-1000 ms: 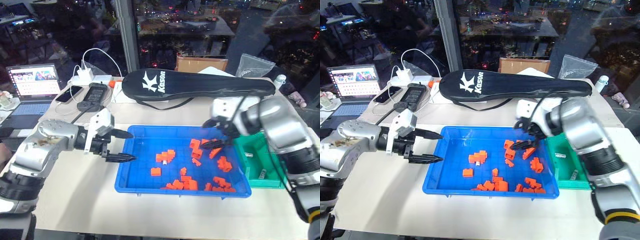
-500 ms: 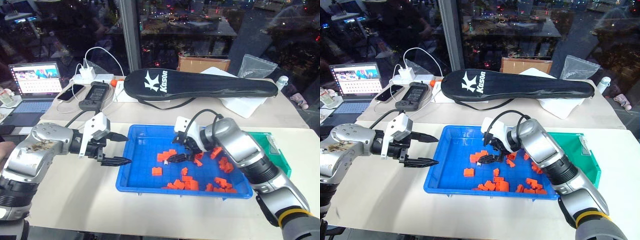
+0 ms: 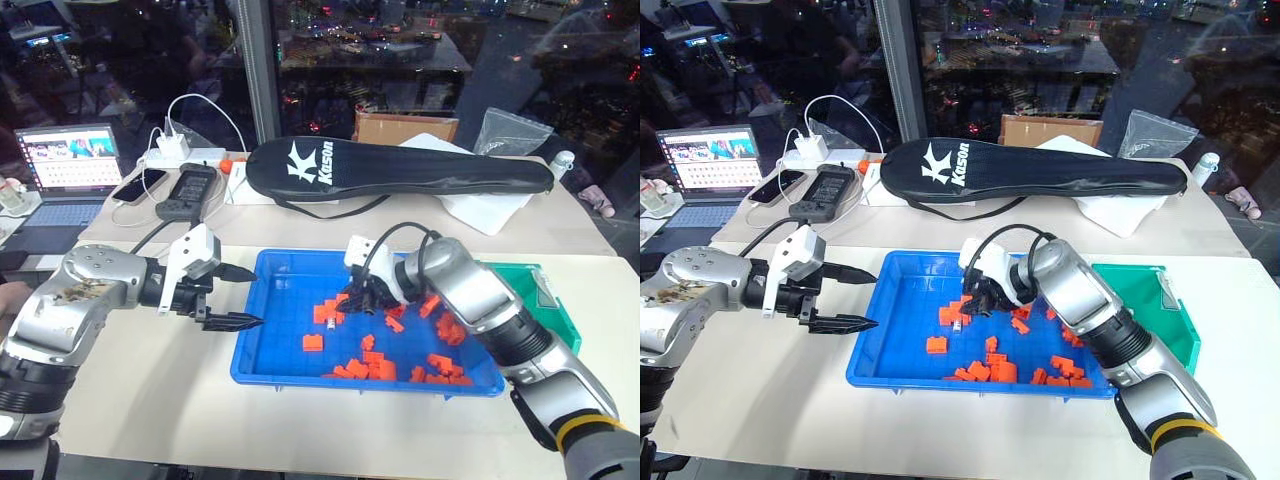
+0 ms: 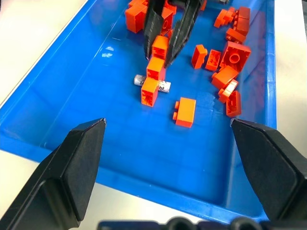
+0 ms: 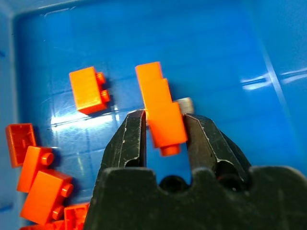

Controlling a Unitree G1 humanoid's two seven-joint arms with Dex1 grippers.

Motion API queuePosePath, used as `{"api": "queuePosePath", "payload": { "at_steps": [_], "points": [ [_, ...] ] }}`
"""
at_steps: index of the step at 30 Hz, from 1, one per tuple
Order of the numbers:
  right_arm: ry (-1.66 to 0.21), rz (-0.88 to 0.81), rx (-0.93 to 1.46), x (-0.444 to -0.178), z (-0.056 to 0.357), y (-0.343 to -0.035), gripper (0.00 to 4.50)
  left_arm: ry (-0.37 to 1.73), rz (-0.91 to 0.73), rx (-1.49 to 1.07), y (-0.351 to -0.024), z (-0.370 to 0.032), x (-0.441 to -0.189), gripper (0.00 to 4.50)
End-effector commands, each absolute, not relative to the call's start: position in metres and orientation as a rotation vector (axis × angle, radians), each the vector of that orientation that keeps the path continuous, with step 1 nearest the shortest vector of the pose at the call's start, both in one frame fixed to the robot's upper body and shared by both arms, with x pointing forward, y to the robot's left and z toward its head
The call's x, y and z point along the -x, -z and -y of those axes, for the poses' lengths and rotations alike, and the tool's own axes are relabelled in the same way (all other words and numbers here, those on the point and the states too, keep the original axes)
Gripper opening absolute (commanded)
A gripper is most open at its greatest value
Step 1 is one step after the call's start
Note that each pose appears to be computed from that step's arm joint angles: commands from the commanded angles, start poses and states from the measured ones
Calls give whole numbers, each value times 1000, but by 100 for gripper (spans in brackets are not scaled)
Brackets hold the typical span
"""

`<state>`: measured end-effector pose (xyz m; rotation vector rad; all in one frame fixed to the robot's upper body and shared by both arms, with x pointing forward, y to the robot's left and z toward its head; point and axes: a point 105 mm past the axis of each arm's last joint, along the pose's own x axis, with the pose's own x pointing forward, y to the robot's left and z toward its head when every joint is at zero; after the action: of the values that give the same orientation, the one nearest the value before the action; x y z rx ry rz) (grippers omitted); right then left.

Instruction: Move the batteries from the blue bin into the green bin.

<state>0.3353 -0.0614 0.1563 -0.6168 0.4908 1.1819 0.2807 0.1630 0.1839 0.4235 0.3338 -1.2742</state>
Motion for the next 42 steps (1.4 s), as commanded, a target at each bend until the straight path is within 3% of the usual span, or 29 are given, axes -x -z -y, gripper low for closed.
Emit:
{"api": "queuePosePath", "payload": {
  "at_steps": [1, 10, 14, 18, 23, 26, 33, 42],
  "points": [
    [-1130, -372, 600, -347, 71, -196, 141, 1282, -293, -466, -192, -159, -282, 450],
    [-1100, -356, 583, -351, 81, -204, 141, 1292, -292, -463, -192, -158, -283, 450],
    [-1166, -359, 577, -339, 71, -202, 141, 1296, -293, -464, -193, -157, -283, 450],
    [-1304, -412, 575, -311, 55, -182, 141, 1299, -301, -470, -191, -157, -283, 450],
    [-1349, -451, 570, -308, 39, -154, 141, 1304, -299, -467, -191, -157, -284, 450],
    [-1293, -457, 582, -325, 38, -141, 210, 1308, -302, -469, -189, -156, -283, 450],
    [-1293, -438, 666, -337, 35, -137, 444, 1296, -304, -465, -190, -157, -283, 450],
    [-1359, -501, 716, -330, 33, -114, 444, 1281, -303, -460, -188, -159, -282, 450]
  ]
}}
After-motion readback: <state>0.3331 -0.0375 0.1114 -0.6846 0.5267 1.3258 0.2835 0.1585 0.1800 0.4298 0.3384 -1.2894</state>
